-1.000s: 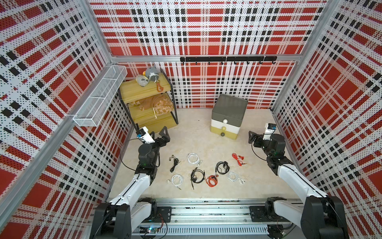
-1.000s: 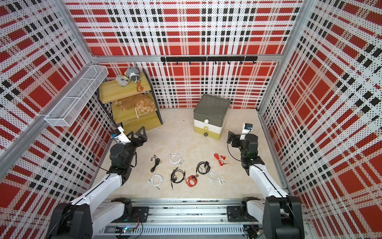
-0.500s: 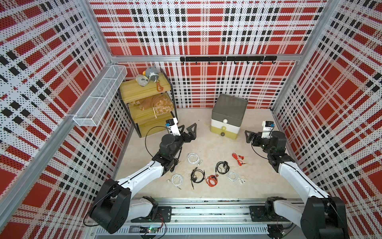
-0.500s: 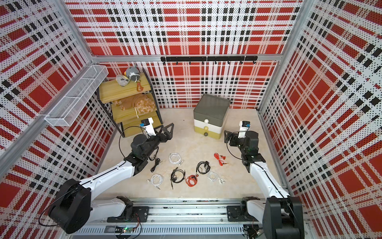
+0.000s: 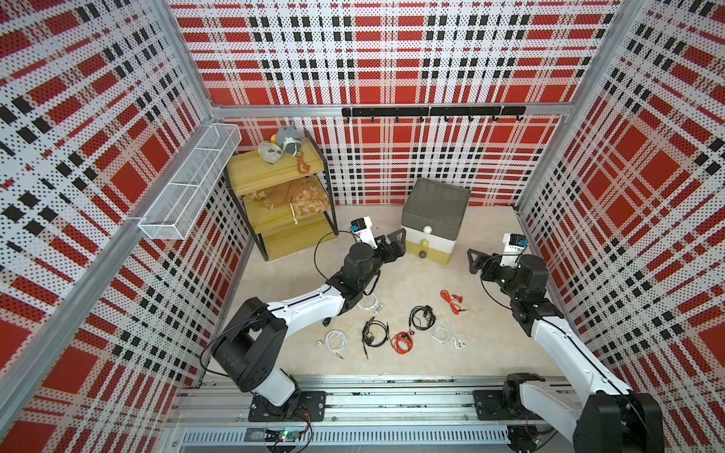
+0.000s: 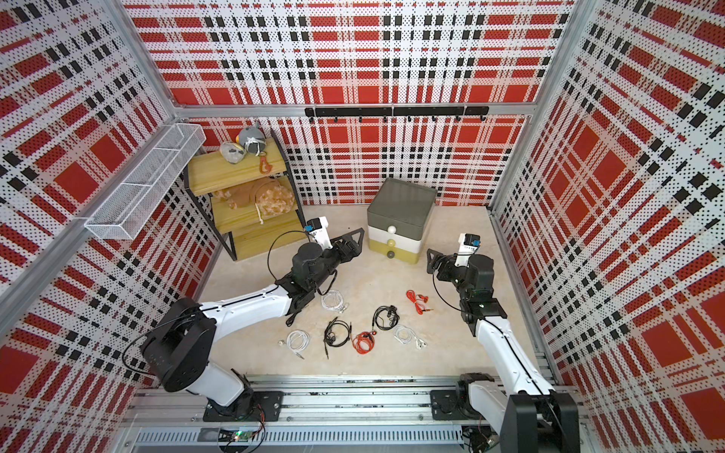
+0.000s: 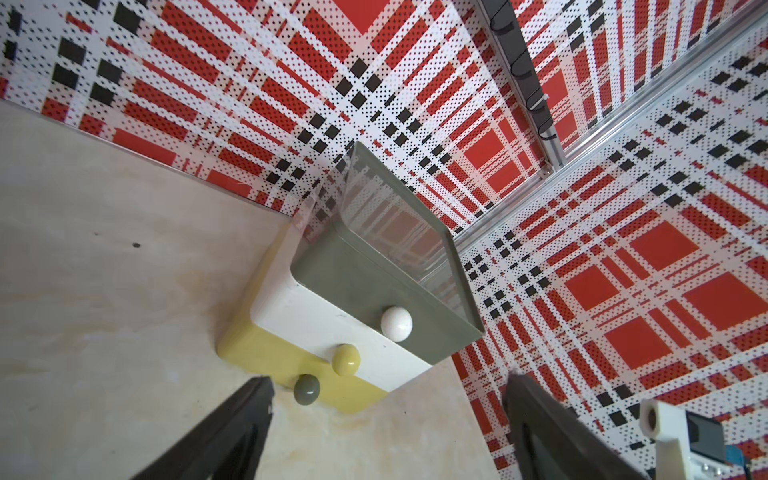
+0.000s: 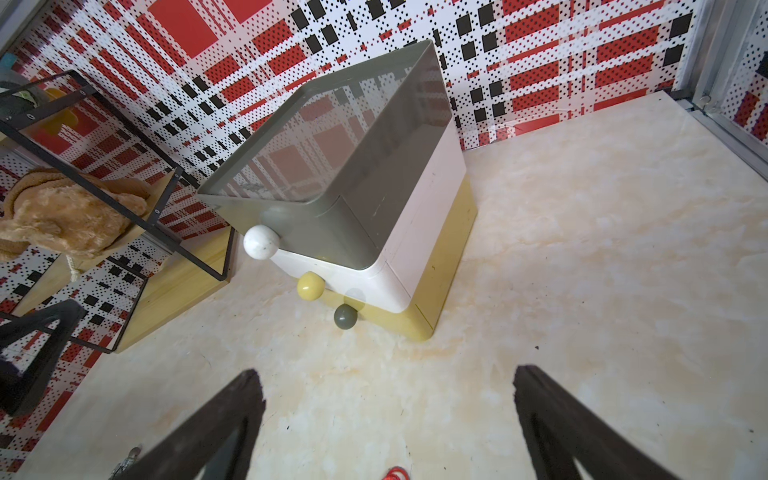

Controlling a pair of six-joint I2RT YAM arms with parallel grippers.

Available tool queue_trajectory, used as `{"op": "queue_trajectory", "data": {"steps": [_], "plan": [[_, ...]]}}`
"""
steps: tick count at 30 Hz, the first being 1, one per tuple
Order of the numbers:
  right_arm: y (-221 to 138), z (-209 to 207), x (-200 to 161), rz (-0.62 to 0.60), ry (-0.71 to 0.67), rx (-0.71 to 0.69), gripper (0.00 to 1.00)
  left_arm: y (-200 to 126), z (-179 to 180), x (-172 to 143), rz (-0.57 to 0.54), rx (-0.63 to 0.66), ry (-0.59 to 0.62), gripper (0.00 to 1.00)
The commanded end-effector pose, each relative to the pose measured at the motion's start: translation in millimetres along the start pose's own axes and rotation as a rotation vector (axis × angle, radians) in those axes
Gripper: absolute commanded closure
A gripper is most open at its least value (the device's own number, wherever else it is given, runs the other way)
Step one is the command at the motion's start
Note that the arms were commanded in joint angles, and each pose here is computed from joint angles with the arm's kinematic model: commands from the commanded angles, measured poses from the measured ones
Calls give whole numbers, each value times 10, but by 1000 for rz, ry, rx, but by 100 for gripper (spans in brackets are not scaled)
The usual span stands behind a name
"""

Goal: Place the wired earphones into the drawer by color
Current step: Open the drawer in the storage box.

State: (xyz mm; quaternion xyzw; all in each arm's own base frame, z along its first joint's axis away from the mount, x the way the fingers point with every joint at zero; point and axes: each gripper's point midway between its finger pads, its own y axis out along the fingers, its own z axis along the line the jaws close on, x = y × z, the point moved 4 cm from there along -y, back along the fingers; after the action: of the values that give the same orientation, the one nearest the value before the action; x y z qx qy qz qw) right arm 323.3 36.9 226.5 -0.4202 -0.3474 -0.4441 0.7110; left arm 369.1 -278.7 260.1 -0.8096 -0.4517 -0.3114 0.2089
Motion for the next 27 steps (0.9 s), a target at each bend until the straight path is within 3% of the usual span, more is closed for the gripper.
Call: {"op": "queue_trajectory", "data": {"steps": [1, 9, 27], "plan": [[-55, -12, 5, -1, 19, -15, 0, 148, -72, -81, 11, -12, -95, 8], [-177, -9, 48, -42, 10, -33, 0, 486, -139, -367, 92, -43, -208, 18], [-279, 8, 113, -77, 2, -45, 0, 953, -133, -663, 160, -70, -270, 44]]}}
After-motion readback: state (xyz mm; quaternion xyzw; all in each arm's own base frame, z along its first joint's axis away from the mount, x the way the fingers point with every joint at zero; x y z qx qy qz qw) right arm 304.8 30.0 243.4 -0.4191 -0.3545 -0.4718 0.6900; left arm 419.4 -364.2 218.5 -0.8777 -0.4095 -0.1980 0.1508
